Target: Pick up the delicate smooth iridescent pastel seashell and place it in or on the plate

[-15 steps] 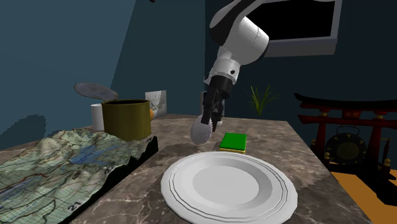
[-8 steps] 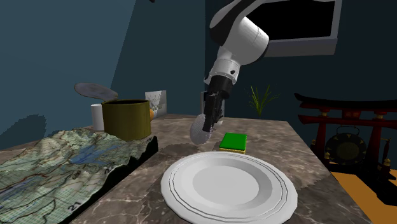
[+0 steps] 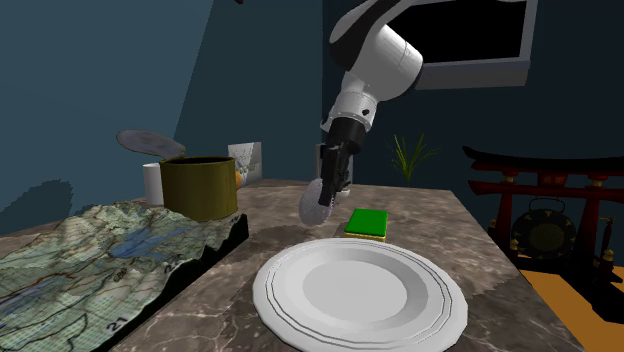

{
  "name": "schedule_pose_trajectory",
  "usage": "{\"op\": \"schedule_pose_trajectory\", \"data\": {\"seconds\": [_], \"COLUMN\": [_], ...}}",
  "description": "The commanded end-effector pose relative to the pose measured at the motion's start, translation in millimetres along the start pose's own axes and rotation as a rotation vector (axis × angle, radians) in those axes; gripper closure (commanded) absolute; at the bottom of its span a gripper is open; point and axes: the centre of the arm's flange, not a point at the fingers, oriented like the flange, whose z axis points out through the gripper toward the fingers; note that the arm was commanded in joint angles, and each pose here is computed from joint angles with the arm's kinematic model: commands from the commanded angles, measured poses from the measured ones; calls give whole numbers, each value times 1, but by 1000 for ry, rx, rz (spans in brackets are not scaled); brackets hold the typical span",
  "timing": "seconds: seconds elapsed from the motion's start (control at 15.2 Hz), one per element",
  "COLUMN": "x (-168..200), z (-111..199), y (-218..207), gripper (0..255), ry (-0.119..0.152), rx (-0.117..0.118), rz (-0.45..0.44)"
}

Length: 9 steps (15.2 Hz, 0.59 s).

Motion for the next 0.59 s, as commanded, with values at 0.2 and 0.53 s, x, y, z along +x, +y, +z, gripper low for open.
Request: {"op": "schedule_pose_trajectory", "data": {"seconds": [0.2, 0.53], "x": [3, 7], "z": [-20, -43], "y": [-12, -25], "gripper": [255, 255], "ry": [0, 0], "rx": [0, 0], "rz": [1, 1]}}
